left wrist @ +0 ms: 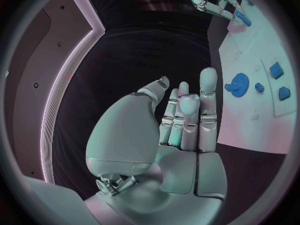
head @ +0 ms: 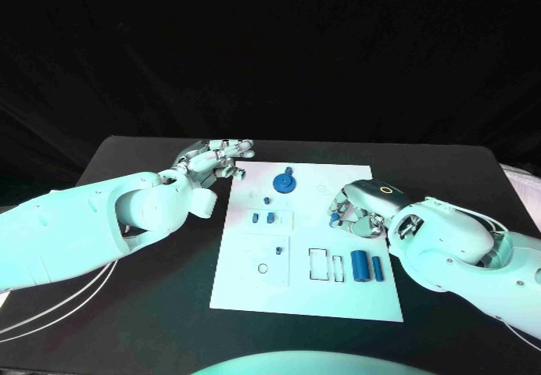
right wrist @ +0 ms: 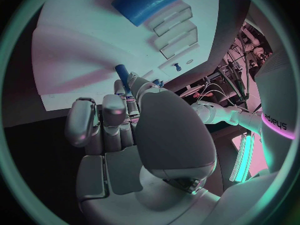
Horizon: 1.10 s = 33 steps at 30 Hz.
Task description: Assemble the parts on the task board
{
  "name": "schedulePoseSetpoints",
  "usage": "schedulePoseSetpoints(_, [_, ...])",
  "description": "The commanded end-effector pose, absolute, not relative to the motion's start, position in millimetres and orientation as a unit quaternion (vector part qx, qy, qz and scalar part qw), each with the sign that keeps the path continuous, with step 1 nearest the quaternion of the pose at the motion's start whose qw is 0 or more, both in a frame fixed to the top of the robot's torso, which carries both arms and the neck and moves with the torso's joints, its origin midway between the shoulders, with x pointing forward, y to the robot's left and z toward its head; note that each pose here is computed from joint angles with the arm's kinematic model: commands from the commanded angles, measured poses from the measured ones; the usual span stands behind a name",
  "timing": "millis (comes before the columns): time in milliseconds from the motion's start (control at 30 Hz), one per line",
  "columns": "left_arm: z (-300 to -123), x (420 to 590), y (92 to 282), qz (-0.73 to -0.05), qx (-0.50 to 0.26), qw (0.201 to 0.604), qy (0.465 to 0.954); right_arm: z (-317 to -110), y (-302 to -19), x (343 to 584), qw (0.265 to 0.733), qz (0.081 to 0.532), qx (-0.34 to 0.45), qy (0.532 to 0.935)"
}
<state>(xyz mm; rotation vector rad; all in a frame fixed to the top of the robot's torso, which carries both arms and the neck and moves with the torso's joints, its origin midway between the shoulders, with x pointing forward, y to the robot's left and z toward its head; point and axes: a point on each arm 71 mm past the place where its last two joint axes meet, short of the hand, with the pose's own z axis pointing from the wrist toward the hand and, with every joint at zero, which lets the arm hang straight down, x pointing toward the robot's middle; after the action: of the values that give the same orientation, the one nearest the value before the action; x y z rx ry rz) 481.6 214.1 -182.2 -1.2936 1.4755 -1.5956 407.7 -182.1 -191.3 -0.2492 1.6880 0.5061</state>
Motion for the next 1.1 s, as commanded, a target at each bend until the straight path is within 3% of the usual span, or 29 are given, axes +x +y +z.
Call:
schedulePoseSetpoints(33, [-181.6,481.5,212.9,-0.608,-0.483,0.295,0.557,-180.6,-180.2,405.2,0.638,0.247,-0.084,0.725])
schedulePoseSetpoints(433, [-182.1,480.6,210.2,-0.61,-0.481,0.292,0.558,-158.3,-145.4,384.7,0.617,0.326,-0.077,0.713])
schedulePoseSetpoints(733, [-182.2,480.3,207.6,-0.611,-0.48,0.29,0.558,-173.7,-93.2,356.1,0.577,0.393,-0.102,0.709])
schedulePoseSetpoints(1100, [-182.1,480.2,202.3,-0.613,-0.478,0.286,0.56,-208.7,-74.4,351.6,0.549,0.389,-0.125,0.729])
